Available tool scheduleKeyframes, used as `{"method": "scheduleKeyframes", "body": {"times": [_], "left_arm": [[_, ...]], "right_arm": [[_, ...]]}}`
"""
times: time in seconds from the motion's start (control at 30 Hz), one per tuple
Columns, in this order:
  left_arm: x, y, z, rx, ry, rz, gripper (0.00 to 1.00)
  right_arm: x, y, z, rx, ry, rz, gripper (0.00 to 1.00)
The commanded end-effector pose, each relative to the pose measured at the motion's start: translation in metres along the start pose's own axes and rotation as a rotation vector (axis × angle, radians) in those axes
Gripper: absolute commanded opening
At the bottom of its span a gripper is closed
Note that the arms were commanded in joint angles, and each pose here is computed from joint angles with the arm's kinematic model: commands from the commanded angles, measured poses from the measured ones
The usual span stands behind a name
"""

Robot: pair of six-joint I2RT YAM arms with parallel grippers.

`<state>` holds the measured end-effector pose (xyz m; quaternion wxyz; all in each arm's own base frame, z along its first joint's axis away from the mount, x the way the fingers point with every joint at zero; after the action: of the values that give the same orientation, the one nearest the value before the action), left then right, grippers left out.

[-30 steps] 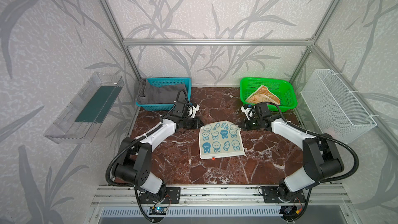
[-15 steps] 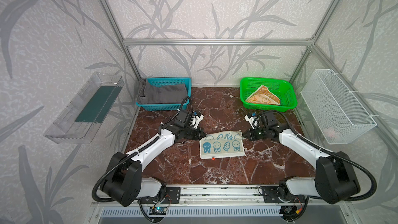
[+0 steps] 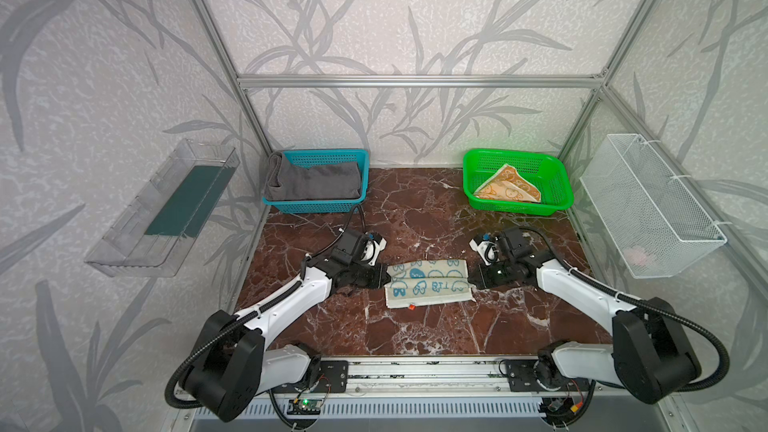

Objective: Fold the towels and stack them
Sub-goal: 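Fold the far edge toward the robot with both grippers, laying it down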

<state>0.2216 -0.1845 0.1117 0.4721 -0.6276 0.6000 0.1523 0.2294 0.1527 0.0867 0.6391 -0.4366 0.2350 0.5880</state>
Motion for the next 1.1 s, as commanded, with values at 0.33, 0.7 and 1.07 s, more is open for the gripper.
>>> {"method": "scheduleKeyframes", "body": {"times": [0.33, 0.7, 1.07], "left_arm": [[0.013, 0.017, 0.009, -0.072, -0.065, -0.003, 0.0], [0.011, 0.027, 0.016, -0.15, -0.093, -0.038, 0.54], [-0.028, -0.002, -0.011, -0.078, -0.023, -0.232, 0.63]], "right_arm": [[0.007, 0.018, -0.007, 0.05, 0.042, 0.008, 0.08], [0.002, 0.026, -0.012, 0.082, 0.082, 0.003, 0.29], [-0.03, 0.002, 0.036, -0.043, -0.127, -0.168, 0.37]]}}
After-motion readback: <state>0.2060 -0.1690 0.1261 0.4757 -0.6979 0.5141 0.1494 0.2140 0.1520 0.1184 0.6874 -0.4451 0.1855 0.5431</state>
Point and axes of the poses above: each gripper's point midway between its finger pads, its own x axis out along the fingers, its own z axis along the line the jaws close on, y = z × x, the point moved 3 cm from there along -x, back along the fingers, and after that the axes turned 6 degrees about x, right-handed, at the moved point
